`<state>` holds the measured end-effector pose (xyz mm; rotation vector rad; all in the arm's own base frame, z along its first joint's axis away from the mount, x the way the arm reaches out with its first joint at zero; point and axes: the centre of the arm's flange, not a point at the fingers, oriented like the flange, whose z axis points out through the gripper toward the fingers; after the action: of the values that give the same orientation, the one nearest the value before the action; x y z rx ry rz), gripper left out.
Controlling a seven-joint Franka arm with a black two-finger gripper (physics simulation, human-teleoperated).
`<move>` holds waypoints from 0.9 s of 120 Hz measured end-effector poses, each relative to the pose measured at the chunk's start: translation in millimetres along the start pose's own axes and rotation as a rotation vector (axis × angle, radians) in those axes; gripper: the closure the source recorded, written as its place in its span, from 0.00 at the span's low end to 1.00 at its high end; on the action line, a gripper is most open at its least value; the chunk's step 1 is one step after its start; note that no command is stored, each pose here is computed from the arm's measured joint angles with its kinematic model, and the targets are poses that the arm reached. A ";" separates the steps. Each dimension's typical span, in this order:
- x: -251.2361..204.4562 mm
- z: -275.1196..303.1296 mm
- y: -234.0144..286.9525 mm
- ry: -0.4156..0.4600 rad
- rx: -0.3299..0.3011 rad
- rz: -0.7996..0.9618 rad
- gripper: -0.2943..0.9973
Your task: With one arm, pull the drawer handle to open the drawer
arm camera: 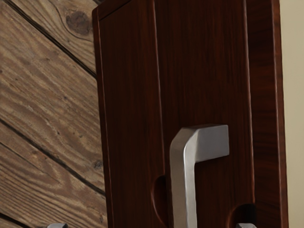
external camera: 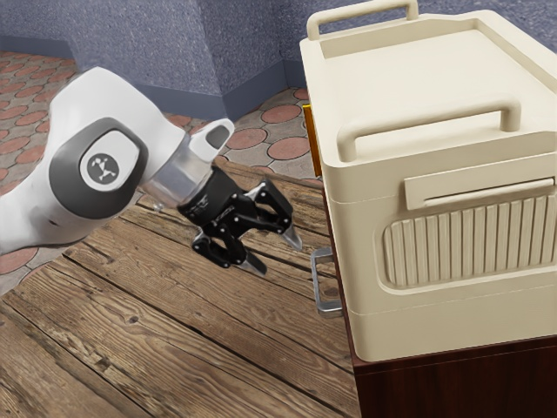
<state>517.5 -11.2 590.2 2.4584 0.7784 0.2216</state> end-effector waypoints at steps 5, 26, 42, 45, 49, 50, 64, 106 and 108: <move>-1.4 6.5 -2.1 0.008 -0.001 -0.018 0.42; -8.0 17.9 0.7 0.040 -0.017 -0.063 0.50; -12.6 26.6 3.0 0.047 -0.028 -0.096 0.52; -13.6 28.8 3.0 0.048 -0.029 -0.101 0.52; -15.1 31.5 3.4 0.048 -0.029 -0.108 0.53; -15.4 32.2 3.4 0.048 -0.029 -0.109 0.53; -19.6 39.8 3.6 0.047 -0.030 -0.130 0.53; -23.5 49.0 0.9 0.046 -0.017 -0.136 0.60; -23.6 49.5 0.7 0.046 -0.016 -0.133 0.60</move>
<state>513.8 -47.5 549.3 2.3830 0.9522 0.2338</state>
